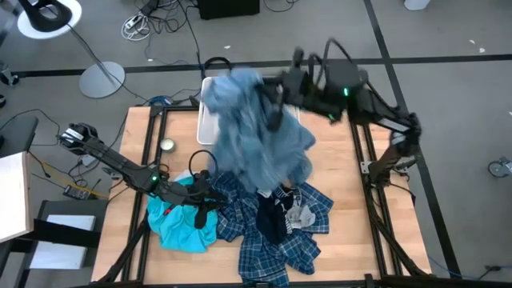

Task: Sort clothes
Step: Put the light blue shirt into the white bin

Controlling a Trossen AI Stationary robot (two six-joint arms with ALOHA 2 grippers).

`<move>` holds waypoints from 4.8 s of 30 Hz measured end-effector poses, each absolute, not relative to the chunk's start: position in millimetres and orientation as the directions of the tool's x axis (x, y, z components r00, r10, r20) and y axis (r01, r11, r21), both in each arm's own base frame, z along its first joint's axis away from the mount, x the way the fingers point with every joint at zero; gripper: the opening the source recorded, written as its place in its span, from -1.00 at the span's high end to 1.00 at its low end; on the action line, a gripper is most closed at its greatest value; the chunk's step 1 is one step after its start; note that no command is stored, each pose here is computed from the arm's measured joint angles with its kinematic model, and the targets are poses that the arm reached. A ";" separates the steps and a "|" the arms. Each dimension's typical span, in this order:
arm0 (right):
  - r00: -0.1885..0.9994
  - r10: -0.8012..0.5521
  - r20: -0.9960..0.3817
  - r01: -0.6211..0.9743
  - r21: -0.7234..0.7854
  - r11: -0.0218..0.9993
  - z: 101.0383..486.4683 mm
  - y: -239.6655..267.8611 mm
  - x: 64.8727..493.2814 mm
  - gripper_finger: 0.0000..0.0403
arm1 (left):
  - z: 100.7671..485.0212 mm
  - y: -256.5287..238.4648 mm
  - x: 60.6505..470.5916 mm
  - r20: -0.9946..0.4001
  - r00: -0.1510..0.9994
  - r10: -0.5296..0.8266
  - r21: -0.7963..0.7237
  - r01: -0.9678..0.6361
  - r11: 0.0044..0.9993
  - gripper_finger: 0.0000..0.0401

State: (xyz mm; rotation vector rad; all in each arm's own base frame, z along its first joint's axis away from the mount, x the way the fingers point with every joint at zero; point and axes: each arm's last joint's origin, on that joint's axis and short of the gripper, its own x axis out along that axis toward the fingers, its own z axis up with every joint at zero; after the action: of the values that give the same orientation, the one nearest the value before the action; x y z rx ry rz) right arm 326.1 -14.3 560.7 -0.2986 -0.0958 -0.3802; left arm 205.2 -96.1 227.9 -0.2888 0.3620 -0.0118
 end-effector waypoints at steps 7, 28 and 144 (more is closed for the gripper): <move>0.787 -0.399 0.470 0.542 -0.221 0.811 576.2 -82.8 344.4 0.97 | 227.8 -96.1 205.1 -0.349 0.935 -0.063 -0.275 -0.038 0.961 0.47; 0.528 -0.264 -0.807 0.378 -0.055 0.924 386.5 -136.6 356.0 0.89 | 227.4 -96.0 205.0 -0.353 0.934 -0.062 -0.272 -0.039 0.962 0.47; 0.893 -0.401 0.204 0.449 -0.354 0.820 336.5 10.2 392.7 1.00 | 304.2 -41.4 270.3 0.134 0.764 0.632 0.339 -0.634 0.695 1.00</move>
State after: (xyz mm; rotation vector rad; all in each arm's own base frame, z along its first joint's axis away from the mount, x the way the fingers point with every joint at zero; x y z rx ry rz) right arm 392.7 10.2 336.5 -0.4062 -0.1222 -0.4538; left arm 270.3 -41.4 304.2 0.3805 -0.0072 0.7063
